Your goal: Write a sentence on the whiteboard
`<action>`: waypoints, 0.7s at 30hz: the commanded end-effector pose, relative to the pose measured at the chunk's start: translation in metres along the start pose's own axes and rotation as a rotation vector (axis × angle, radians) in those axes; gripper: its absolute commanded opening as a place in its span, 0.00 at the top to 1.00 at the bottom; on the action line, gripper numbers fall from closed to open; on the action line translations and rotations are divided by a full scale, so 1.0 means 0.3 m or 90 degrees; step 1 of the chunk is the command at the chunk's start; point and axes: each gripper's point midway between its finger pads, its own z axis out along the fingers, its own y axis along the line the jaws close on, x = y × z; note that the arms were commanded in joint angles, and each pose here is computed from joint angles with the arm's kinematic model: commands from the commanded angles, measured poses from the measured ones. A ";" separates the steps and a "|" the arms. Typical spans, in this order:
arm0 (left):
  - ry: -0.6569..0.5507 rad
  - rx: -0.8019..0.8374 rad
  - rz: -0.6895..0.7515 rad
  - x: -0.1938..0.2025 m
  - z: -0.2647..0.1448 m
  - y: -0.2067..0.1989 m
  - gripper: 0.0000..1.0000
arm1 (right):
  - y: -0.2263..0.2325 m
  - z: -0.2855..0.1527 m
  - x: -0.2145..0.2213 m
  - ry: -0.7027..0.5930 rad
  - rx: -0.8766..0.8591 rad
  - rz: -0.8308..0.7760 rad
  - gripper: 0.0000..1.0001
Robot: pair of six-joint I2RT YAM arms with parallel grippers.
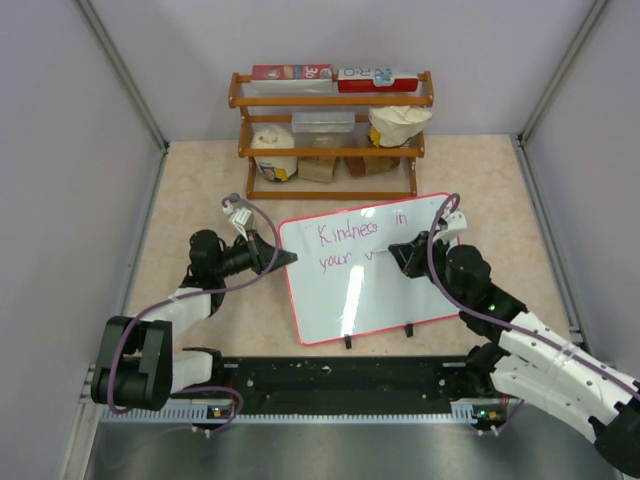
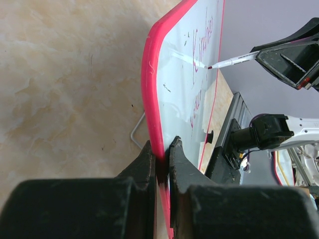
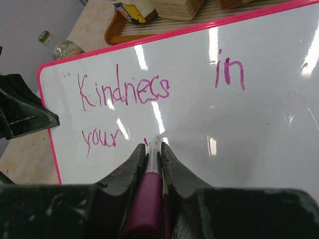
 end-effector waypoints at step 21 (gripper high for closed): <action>-0.022 -0.083 0.101 0.002 0.003 0.115 1.00 | -0.086 -0.040 0.088 0.036 0.047 -0.009 1.00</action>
